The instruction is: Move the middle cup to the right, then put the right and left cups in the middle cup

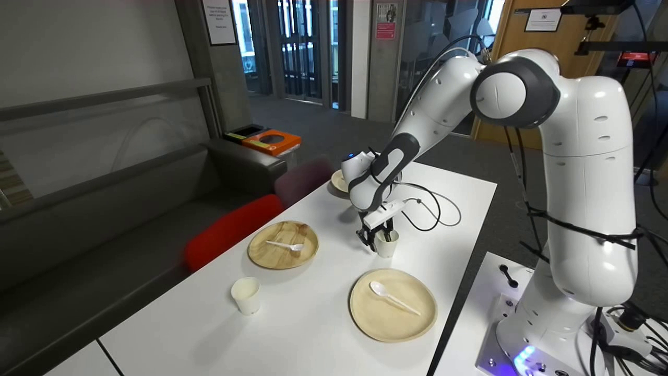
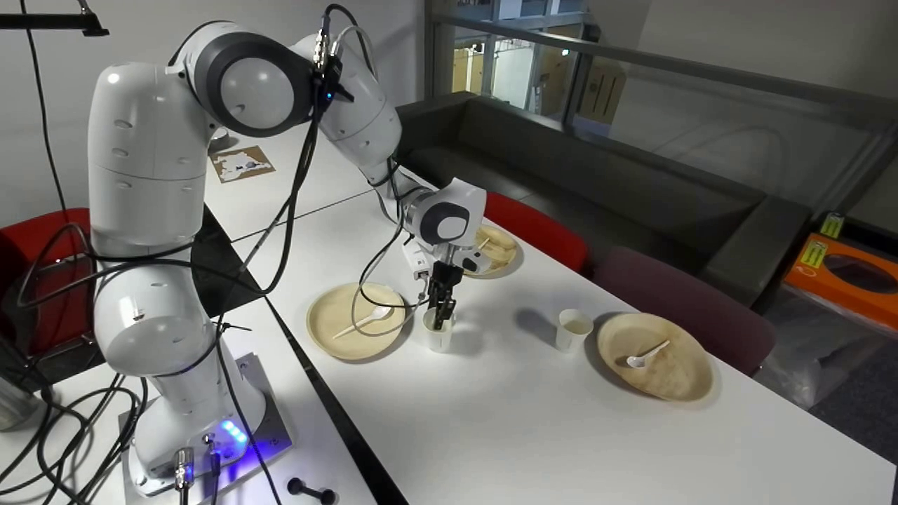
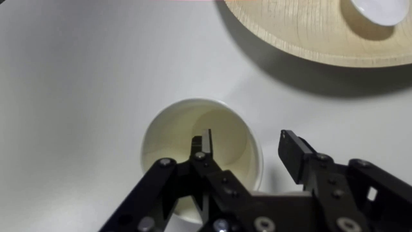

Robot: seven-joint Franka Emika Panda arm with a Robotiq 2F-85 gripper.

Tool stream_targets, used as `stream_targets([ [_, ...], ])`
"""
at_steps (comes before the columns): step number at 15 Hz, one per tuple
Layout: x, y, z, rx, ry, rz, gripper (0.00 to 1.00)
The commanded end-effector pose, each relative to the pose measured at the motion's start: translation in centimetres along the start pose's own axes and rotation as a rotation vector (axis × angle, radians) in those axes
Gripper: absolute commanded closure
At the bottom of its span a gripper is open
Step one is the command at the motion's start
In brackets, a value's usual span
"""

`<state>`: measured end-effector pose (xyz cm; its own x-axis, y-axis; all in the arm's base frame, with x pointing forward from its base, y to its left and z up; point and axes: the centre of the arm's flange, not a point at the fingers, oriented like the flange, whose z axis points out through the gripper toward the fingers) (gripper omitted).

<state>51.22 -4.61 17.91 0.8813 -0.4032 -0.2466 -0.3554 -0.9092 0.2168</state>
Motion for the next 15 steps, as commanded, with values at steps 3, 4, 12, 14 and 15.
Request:
stream_targets([
  [3, 0.7, 1.7, -0.4, 0.0, 0.038, 0.084, 0.85],
  [4, 1.2, 2.9, -0.6, 0.005, 0.043, 0.116, 0.94],
  [12, 5.4, 10.1, -1.0, 0.03, 0.067, 0.375, 1.0],
  [14, 6.2, 10.9, -1.1, 0.059, 0.063, 0.425, 1.0],
  [15, 6.7, 11.2, -1.1, 0.093, 0.045, 0.456, 1.0],
])
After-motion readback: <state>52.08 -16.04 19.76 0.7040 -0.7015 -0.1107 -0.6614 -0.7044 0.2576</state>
